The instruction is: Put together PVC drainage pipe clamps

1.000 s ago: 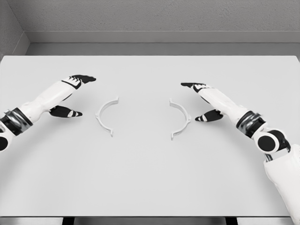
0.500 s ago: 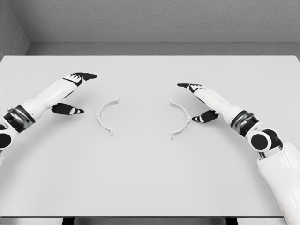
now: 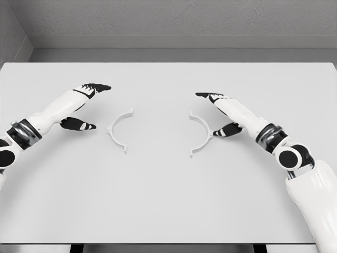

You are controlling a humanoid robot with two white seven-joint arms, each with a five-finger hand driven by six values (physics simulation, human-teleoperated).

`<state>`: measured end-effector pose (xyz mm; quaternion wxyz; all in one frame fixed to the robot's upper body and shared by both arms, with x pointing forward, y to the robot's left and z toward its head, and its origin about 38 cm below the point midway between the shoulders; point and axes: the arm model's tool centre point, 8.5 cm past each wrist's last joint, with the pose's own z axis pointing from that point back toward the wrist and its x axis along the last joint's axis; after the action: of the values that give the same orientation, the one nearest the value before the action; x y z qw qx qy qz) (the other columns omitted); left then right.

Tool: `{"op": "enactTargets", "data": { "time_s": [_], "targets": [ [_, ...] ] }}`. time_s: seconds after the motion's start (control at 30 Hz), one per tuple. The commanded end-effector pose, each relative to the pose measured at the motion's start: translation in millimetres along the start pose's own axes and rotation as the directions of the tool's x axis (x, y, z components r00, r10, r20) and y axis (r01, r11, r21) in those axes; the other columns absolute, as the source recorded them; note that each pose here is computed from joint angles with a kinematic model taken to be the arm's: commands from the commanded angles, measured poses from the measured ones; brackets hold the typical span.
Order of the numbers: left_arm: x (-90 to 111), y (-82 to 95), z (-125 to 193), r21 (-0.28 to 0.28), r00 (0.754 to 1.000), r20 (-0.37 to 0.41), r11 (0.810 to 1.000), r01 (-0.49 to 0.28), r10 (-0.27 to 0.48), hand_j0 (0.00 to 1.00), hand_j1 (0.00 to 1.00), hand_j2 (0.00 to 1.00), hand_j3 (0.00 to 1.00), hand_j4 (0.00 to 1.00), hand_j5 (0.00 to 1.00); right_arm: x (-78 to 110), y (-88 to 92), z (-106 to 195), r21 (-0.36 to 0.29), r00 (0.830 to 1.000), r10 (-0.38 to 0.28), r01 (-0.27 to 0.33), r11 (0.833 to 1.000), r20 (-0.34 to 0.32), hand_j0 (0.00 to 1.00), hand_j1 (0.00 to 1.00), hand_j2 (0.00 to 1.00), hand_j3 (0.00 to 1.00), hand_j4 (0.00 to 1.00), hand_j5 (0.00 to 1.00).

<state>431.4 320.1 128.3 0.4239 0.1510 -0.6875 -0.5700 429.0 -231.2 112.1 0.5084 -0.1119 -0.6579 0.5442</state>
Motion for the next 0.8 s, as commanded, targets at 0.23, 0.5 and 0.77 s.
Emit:
{"op": "enactTargets", "data": {
  "time_s": [0.23,0.5,0.77],
  "targets": [
    [-0.4,1.3,0.6,0.005,1.000,-0.001,1.000,-0.004,0.004,1.00,1.00,1.00,1.00,1.00,1.00,11.0,2.8,-4.4,0.007,1.000,0.002,-0.002,1.000,0.027,1.00,1.00,1.00,1.00,1.00,1.00],
    [0.5,-3.9,-2.1,-0.008,1.000,0.002,1.000,-0.010,0.010,1.00,1.00,1.00,1.00,1.00,1.00,15.5,8.4,-7.3,0.025,0.999,0.002,-0.003,1.000,0.032,1.00,1.00,1.00,1.00,1.00,1.00],
    [2.5,-6.5,-6.7,-0.007,1.000,0.009,1.000,-0.017,0.017,1.00,1.00,1.00,1.00,1.00,1.00,27.9,9.8,-15.1,0.025,0.999,-0.003,0.002,1.000,0.048,1.00,1.00,1.00,1.00,1.00,1.00]
  ]
}}
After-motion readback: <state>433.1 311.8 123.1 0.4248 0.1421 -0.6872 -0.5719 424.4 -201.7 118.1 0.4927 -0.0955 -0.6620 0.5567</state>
